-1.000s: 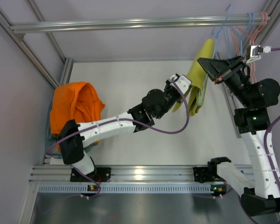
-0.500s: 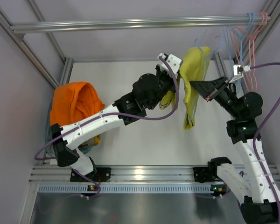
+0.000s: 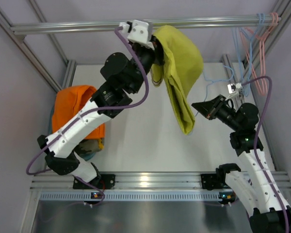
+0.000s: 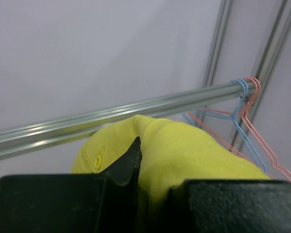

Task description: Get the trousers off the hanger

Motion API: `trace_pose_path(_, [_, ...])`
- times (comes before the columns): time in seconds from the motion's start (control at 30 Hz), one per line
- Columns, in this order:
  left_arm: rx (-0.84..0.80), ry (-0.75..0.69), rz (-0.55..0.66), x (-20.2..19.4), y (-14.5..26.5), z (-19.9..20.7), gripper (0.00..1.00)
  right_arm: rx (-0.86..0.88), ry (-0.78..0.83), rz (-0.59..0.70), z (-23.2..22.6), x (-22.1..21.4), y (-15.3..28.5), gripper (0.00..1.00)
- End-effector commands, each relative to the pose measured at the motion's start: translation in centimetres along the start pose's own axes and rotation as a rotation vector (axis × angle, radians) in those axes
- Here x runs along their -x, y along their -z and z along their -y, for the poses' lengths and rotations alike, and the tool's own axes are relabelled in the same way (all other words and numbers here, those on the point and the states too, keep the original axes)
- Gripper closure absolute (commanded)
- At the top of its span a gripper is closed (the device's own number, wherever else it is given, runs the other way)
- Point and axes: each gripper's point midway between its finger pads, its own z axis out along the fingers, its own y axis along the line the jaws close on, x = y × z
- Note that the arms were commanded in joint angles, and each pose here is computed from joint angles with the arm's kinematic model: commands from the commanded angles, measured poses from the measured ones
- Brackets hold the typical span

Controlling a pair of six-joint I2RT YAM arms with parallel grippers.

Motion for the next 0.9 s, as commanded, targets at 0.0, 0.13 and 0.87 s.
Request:
trace_pose_path(0.0, [0.058,0.208,0.415,16.8,4.7,-5.3,1.0,-0.025,0.031,-0.054,1.2,-1.5,0.3,1.0])
trace_pose_path(0.13, [0.101,0.27,0.389,16.7,5.5,-8.6,1.0,-0.038,0.052,-0.08,1.9,-2.2,0.4,1.0])
trace_pose_path(0.87, [0.928,-0.134,0.667,22.6,36.3,-21.3,1.0,-0.002,0.162,-0.184,0.7,-3.1,1.5,1.0])
